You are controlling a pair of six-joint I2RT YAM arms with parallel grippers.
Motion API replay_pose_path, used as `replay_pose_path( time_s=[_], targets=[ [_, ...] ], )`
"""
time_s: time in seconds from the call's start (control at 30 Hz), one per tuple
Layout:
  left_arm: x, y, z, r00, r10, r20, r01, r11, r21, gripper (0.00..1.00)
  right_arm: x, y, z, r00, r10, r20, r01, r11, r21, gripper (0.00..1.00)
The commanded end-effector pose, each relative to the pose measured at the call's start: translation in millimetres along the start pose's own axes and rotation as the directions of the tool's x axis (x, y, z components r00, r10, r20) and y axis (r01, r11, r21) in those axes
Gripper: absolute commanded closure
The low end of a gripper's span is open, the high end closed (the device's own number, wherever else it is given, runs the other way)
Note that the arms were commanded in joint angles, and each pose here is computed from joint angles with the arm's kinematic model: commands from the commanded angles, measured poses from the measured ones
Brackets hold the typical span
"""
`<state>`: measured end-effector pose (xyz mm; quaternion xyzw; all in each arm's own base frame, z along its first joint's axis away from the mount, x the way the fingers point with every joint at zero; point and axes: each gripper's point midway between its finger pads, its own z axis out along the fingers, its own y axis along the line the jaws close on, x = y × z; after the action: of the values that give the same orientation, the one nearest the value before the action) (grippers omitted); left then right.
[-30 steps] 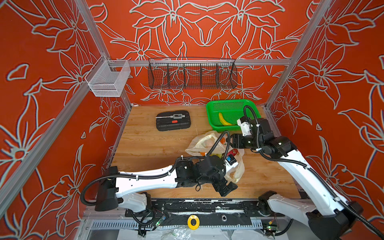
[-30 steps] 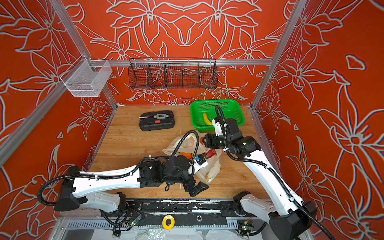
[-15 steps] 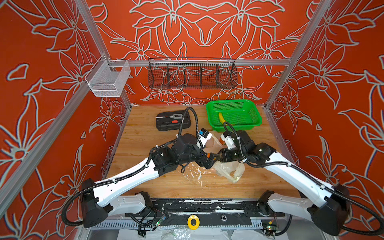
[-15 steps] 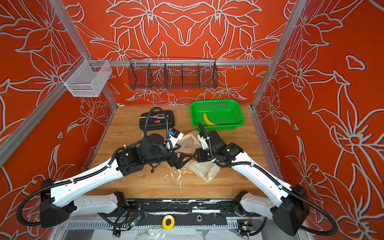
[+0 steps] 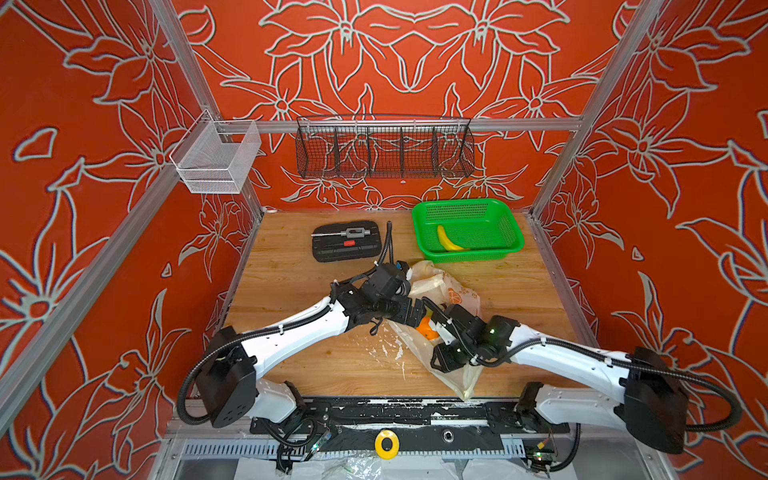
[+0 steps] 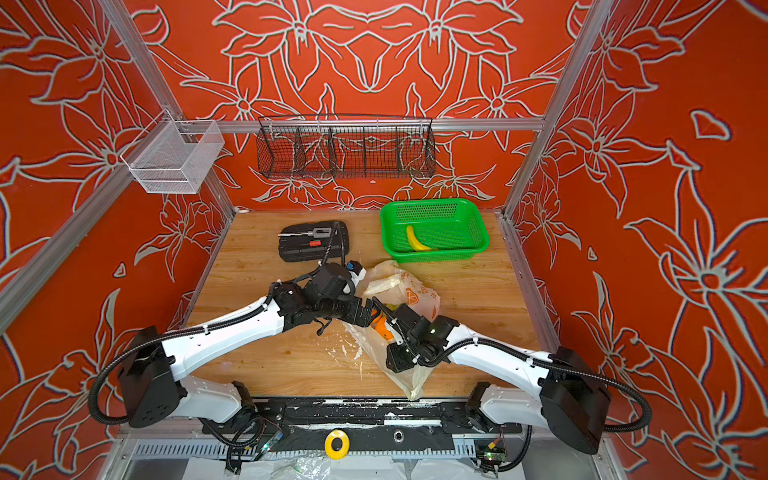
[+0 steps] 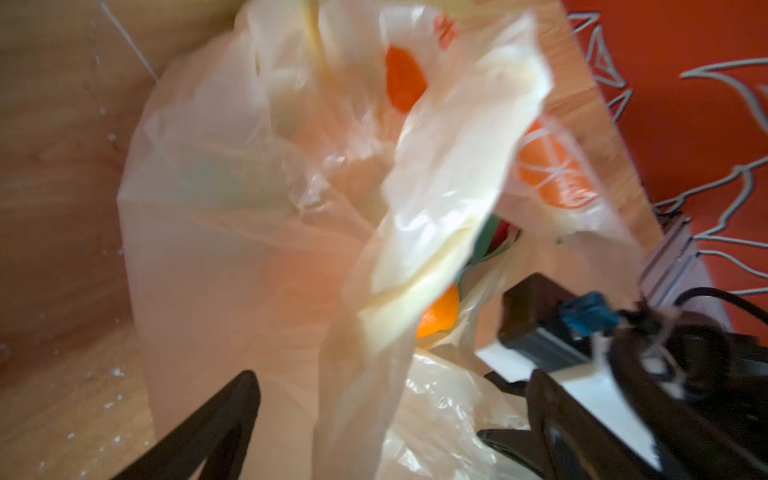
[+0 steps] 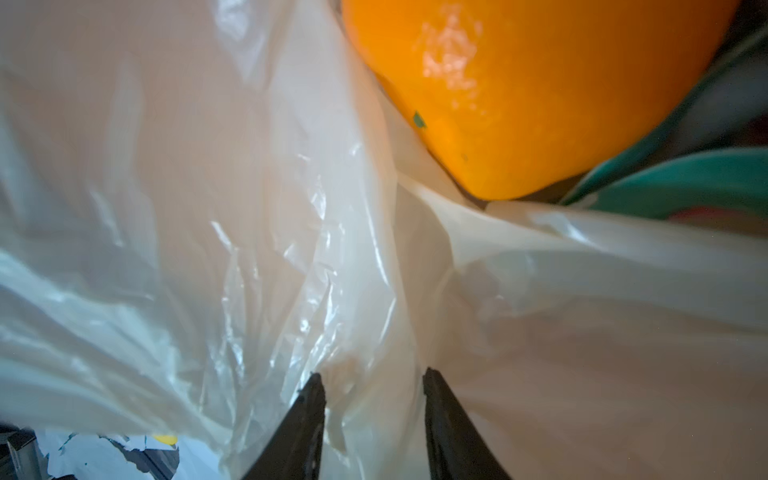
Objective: Untie the knot of the plastic bag and take out the fruit
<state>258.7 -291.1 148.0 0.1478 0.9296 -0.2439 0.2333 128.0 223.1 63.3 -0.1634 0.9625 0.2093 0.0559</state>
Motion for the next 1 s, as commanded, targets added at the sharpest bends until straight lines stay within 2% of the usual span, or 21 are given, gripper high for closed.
replay_pose_path(
  time_s=[0.0,0.37,0.6,0.83,0.9,0.97],
  targets=[
    [17.1,14.1,10.2,0.995,-0.070,-0.067,0.067,0.996,-0.054,0.00,-10.9,9.9,-8.0,0.999,-0.001,0.042,0.002,1.000,-0.019,0.57],
    [27.1,20.6,14.6,0.992,-0.099,-0.079,0.094,0.993,-0.068,0.03,-62.8,21.2,-54.7,0.959,-0.067,0.275,0.057,0.997,0.046,0.40],
    [24.6,23.9,14.3,0.993,-0.096,-0.066,0.090,0.992,-0.084,0.06,-86.8,7.9,-54.9,0.941,-0.129,0.313,0.071,0.979,0.190,0.34],
    [16.6,24.3,8.9,0.994,-0.102,-0.046,0.098,0.992,-0.079,0.41,-98.7,-1.5,-37.3,0.939,-0.190,0.287,0.109,0.955,0.274,0.29],
    [14.0,24.0,6.9,0.994,-0.103,-0.038,0.100,0.992,-0.073,0.51,-102.2,-6.5,-33.0,0.938,-0.202,0.283,0.113,0.947,0.301,0.24],
    [11.2,23.5,5.2,0.994,-0.104,-0.029,0.102,0.993,-0.066,0.66,-106.3,-11.0,-29.1,0.943,-0.184,0.278,0.093,0.945,0.312,0.20]
  ],
)
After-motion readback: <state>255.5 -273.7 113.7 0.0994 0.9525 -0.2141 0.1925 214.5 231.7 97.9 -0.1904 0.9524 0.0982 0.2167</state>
